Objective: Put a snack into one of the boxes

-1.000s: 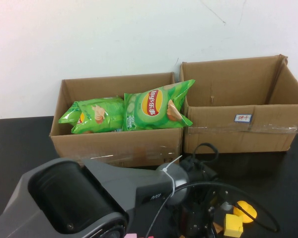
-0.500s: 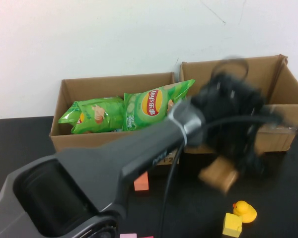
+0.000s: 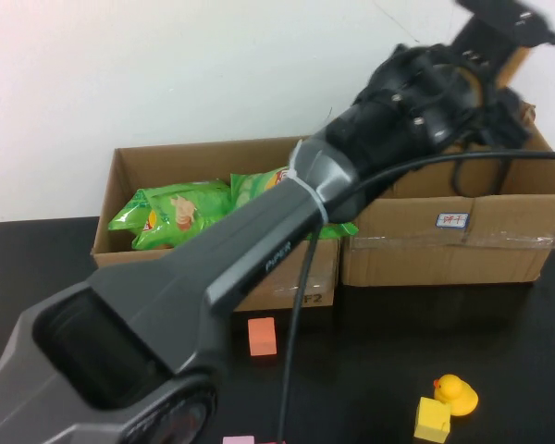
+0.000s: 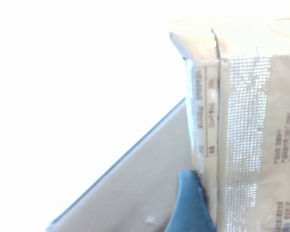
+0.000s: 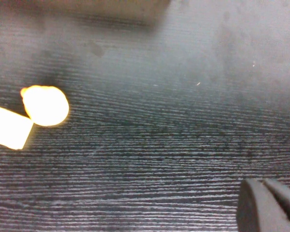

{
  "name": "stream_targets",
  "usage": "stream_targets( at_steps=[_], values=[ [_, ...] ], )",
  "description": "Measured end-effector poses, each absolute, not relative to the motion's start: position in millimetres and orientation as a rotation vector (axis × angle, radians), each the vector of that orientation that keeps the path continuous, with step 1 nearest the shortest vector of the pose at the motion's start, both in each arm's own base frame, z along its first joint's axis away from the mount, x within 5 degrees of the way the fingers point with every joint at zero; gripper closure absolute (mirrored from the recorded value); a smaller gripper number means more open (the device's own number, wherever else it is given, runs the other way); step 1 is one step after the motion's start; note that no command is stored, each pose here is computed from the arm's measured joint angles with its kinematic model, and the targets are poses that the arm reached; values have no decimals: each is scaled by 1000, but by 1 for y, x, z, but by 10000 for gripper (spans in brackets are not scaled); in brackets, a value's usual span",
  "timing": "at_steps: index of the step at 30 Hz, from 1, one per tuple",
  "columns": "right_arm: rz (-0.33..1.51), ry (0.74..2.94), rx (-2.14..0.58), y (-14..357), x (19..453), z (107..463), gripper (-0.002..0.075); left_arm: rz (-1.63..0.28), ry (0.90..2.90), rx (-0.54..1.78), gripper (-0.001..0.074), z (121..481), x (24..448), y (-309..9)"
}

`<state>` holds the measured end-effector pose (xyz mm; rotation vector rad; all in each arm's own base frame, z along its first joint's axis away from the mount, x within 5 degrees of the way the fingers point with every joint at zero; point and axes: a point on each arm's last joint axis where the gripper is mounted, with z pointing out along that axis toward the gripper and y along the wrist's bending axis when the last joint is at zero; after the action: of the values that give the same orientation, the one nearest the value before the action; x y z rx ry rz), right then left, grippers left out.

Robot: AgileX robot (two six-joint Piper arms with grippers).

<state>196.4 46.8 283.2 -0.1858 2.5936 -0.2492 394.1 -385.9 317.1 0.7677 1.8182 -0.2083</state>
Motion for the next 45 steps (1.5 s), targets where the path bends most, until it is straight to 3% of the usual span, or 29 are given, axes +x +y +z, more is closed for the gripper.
stream_targets(
  at_steps=[2,5,10,14,20,22,30,36,40,45],
  values=[
    [-253,2593,-198,47,196,283,725,-183,1826,745,262,305,411,-376],
    [-258,2595,-213,47,196,283,725,-159,1855,686,119,292,435,-356],
    [-258,2592,-217,47,196,283,725,-141,1886,593,63,292,458,-326],
    [-251,2584,-219,47,197,284,725,-118,1939,562,167,306,453,-316],
    [-256,2544,-363,49,198,286,725,37,2066,622,619,353,421,-290],
    [-214,2510,-393,52,198,288,725,91,2095,669,682,369,409,-280],
    [-93,2416,-523,63,199,294,727,-2,2032,728,734,461,347,-241],
    [165,2341,-638,83,197,297,727,-32,1912,712,736,522,290,-199],
    [317,2269,-692,95,196,301,727,-15,1897,727,736,525,266,-179],
    [354,2215,-739,99,196,304,727,-13,1856,759,736,512,237,-158]
  ],
)
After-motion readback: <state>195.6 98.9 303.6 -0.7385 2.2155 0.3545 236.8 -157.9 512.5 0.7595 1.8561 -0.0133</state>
